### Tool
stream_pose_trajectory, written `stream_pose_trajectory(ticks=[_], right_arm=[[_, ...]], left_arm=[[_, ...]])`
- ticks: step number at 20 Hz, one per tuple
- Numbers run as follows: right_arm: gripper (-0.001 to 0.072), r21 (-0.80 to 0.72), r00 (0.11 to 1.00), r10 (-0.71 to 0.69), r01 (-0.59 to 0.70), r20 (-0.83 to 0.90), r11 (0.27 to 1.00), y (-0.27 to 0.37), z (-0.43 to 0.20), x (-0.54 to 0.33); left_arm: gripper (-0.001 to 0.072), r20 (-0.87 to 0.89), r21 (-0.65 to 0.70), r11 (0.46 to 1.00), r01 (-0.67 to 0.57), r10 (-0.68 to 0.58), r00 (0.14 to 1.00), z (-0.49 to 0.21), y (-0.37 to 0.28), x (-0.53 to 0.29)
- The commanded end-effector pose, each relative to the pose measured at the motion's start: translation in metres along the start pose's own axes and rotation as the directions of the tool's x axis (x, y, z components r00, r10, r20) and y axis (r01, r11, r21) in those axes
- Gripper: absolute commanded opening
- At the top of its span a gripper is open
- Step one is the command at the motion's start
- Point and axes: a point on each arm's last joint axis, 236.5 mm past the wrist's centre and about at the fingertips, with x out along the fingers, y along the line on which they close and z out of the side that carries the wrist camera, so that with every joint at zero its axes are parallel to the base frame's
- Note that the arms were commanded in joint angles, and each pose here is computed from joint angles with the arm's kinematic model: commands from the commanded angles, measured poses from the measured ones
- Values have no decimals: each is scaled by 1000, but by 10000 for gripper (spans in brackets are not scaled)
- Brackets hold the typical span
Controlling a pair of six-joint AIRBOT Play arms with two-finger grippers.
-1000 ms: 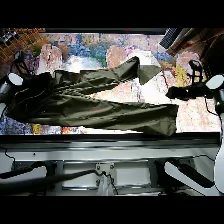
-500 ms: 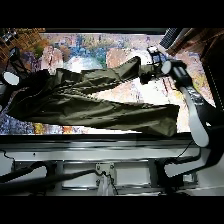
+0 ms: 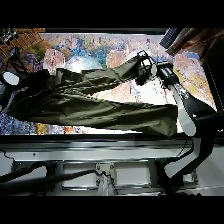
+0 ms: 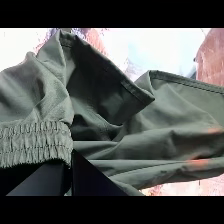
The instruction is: Fold the clothes and pants, and hang the long-sleeved shirts on hangers.
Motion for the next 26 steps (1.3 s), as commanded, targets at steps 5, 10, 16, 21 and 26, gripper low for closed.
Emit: stream_pose_trajectory(ticks=[5,10,16,21,26], right_arm=[[432,12,999,-10,10,-48,1000,-5,-14,23],[88,101,998,-26,32,-58,994,-33,-25,26],[14,162,998,-51,58,-46,985,-63,-28,-8],[14,180,993,-114,111,9,977,-85,-23,-108],[13,283,982,-184,165,41,945,-106,-58,-229]], left_arm=[[9,4,1,1000,0,0,1000,1,0,0],[8,4,2,1000,0,0,1000,1,0,0],[8,38,15,1000,7,-8,999,10,-5,-14],[8,219,82,996,20,-37,975,53,-24,-91],[8,439,134,991,-29,-33,898,86,-31,-200]])
